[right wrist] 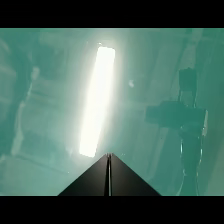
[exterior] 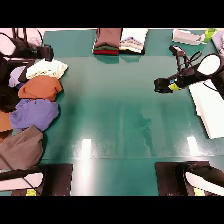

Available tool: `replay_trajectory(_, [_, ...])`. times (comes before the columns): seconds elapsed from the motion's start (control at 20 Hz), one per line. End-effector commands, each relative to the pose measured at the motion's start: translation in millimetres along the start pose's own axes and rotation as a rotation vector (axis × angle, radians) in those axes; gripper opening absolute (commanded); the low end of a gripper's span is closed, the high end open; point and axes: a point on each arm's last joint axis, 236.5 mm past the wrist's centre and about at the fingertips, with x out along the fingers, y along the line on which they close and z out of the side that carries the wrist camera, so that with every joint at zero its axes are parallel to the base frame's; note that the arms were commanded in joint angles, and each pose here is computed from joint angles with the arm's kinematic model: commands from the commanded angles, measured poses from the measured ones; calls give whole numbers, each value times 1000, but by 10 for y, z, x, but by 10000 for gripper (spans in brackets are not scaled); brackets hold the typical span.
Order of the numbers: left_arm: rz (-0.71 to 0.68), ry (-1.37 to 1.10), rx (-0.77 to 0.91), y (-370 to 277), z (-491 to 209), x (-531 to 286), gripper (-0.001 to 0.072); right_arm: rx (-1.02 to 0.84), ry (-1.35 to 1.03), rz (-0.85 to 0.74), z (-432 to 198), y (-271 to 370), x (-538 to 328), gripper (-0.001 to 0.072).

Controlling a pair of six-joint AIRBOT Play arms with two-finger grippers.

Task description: Fold the shirts.

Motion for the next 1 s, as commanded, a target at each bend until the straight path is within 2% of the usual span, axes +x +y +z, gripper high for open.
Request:
replay_trajectory(0.0, [82, 123, -71, 591, -481, 842, 612, 1, 0, 3, 2, 6, 1, 17])
replay_trajectory(0.2, [94, 159, -85, 747, -843, 1516, 612, 1, 1, 2, 0, 6, 2, 17])
replay_trajectory(0.45, [96, 114, -88, 764, -827, 1731, 607, 1, 0, 3, 2, 6, 2, 16])
replay_trajectory(0.5, [97, 116, -91, 767, -786, 1701, 463, 1, 0, 3, 3, 7, 2, 17])
replay_trajectory(0.55, [97, 126, -91, 770, -724, 1645, 159, 1, -1, 3, 4, 7, -1, 16])
replay_trajectory(0.6, [98, 127, -91, 777, -613, 1572, 27, 1, -3, 3, 5, 9, -6, 16])
replay_trajectory(0.75, [102, -12, -63, 764, 183, 1008, 23, -11, -70, 12, 90, 64, -173, 16])
replay_trajectory(0.95, [83, -345, 93, 340, 1359, -729, 22, -68, -299, 45, 434, 323, -944, 16])
